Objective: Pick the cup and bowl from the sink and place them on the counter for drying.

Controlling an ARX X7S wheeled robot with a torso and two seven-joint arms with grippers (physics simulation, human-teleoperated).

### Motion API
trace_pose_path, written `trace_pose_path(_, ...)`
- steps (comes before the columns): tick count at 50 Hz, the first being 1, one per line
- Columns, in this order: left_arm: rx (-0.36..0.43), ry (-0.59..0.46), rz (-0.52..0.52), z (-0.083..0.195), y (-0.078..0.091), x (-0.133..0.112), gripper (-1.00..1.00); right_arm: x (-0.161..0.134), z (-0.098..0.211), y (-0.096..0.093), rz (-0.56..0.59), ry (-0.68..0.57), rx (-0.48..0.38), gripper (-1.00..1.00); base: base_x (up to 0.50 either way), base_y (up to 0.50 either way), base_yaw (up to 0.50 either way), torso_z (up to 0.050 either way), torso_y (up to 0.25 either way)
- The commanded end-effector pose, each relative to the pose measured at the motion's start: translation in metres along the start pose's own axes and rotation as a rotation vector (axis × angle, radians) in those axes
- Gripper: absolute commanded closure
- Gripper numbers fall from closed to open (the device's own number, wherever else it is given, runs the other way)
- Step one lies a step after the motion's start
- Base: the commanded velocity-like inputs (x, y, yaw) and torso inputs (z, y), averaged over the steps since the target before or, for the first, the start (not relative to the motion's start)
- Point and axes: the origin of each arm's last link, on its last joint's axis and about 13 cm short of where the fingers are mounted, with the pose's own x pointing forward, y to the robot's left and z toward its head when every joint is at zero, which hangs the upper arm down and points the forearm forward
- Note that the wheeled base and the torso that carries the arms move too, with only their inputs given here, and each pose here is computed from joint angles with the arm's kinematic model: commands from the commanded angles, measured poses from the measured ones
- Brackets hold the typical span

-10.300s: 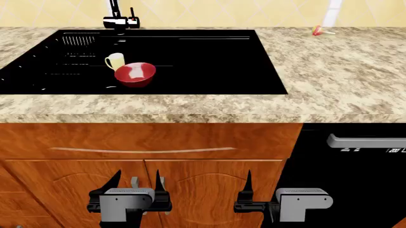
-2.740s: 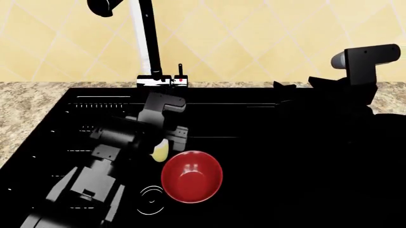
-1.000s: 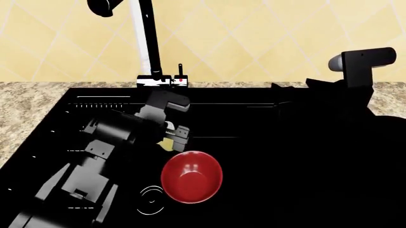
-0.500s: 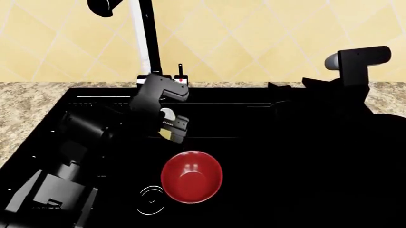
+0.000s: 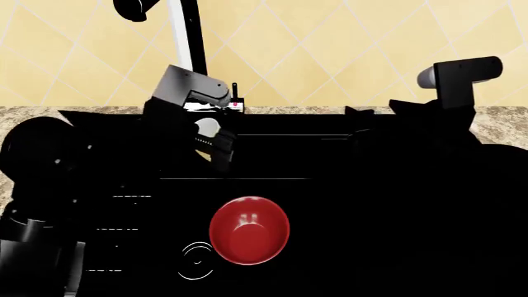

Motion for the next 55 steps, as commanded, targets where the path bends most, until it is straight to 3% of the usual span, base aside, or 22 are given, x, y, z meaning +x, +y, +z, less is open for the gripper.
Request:
trace_pose_path(1, 0.014, -0.041, -0.009, 0.017, 0.017, -0.033, 1.00, 0.002, -0.001, 0.000, 0.008, 0.006, 0.001, -1.00, 0.00, 0.00, 0.00, 0.000, 0.000)
trace_pose_path(7, 0.070, -0.021, 0.033, 0.014, 0.028, -0.040, 1.00, 0.000, 0.000, 0.001, 0.011, 0.012, 0.002, -1.00, 0.00, 0.00, 0.00, 0.000, 0.000)
trace_pose_path(20, -0.017, -0.039, 0.064, 0.019, 0.056, -0.062, 1.00, 0.003, -0.002, 0.000, 0.020, 0.016, 0.003, -1.00, 0.00, 0.00, 0.00, 0.000, 0.000)
trace_pose_path(35, -0.037, 0.029, 0.169, -0.003, 0.081, -0.053, 1.00, 0.002, -0.002, 0.002, 0.024, 0.011, 0.002, -1.00, 0.00, 0.00, 0.00, 0.000, 0.001)
trace_pose_path(45, -0.101, 0.005, 0.317, 0.013, 0.113, -0.059, 1.00, 0.003, -0.003, 0.001, 0.026, 0.005, 0.004, -1.00, 0.00, 0.00, 0.00, 0.000, 0.000)
trace_pose_path(48, -0.123, 0.052, 0.329, 0.019, 0.122, -0.059, 1.00, 0.004, -0.005, 0.002, 0.029, 0.009, 0.006, -1.00, 0.00, 0.00, 0.00, 0.000, 0.003)
trace_pose_path(52, -0.055, 0.068, 0.430, 0.021, 0.135, -0.053, 1.00, 0.004, -0.006, 0.002, 0.034, 0.013, 0.008, -1.00, 0.00, 0.00, 0.00, 0.000, 0.000)
trace_pose_path(55, -0.049, 0.109, 0.484, 0.019, 0.147, -0.048, 1.00, 0.004, -0.006, 0.002, 0.038, 0.014, 0.009, -1.00, 0.00, 0.00, 0.00, 0.000, 0.000)
